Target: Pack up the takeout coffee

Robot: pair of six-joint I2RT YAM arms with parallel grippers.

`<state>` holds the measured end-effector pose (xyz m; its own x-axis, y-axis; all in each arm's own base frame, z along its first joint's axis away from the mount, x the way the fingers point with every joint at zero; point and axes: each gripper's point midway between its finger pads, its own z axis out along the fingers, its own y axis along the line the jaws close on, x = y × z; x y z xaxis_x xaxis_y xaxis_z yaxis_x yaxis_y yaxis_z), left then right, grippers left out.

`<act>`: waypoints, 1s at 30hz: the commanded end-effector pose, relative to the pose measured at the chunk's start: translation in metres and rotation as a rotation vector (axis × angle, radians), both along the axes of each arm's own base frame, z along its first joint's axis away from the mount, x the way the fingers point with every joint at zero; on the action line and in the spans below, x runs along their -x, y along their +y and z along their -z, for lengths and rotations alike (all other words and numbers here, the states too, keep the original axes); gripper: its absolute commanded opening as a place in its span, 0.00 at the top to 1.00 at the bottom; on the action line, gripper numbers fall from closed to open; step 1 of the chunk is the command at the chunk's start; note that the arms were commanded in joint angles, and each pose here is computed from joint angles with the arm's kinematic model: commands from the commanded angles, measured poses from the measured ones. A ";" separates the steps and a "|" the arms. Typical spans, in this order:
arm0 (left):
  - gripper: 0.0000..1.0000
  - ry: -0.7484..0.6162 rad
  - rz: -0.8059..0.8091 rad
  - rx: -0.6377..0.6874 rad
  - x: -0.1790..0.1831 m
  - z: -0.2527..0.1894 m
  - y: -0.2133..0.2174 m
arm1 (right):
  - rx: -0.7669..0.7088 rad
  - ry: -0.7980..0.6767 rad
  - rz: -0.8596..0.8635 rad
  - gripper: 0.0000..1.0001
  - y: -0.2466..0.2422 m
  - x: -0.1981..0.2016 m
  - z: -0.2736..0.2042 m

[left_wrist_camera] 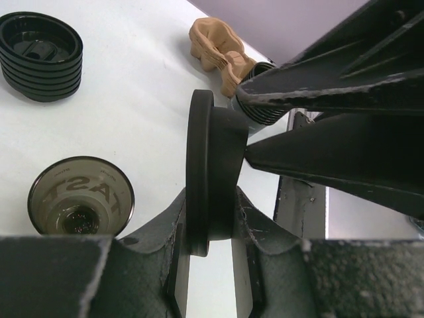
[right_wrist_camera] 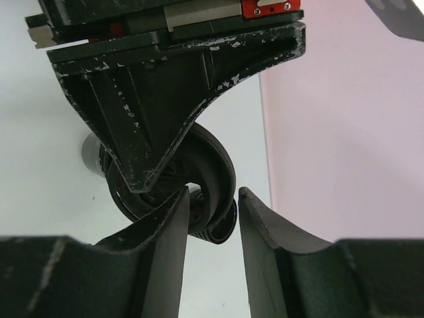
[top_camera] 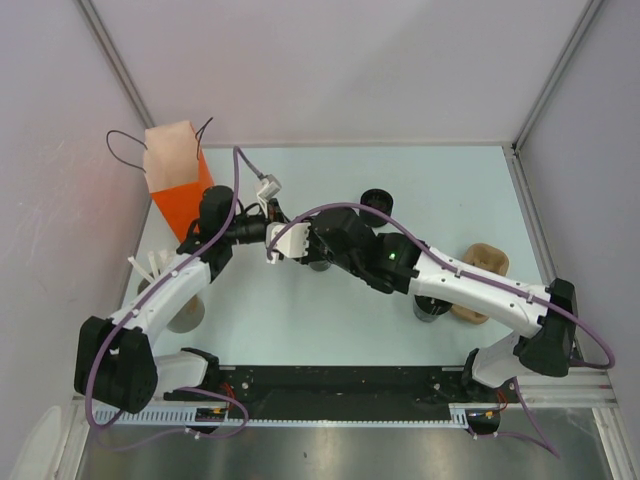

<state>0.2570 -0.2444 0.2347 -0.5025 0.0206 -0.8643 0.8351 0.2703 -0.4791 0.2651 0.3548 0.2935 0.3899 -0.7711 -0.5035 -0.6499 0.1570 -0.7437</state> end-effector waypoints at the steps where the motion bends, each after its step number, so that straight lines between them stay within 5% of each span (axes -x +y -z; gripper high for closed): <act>1: 1.00 -0.051 0.026 0.038 0.008 -0.018 0.000 | 0.002 -0.030 0.019 0.60 0.003 -0.010 0.000; 10: 1.00 -0.060 0.035 0.044 0.011 -0.020 0.001 | -0.006 -0.048 0.059 0.63 -0.002 -0.028 -0.001; 23: 0.99 -0.066 0.036 0.042 0.011 -0.019 0.001 | -0.010 -0.029 0.036 0.91 0.002 -0.024 0.002; 30: 0.85 -0.075 0.032 0.042 0.010 -0.021 0.001 | -0.015 -0.019 0.033 1.00 0.002 -0.023 0.003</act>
<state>0.2592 -0.2422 0.2381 -0.4835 0.0049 -0.8753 0.8411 0.2796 -0.4631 0.2818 0.3538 0.2843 0.3757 -0.7878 -0.4881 -0.6439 0.1569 -0.7489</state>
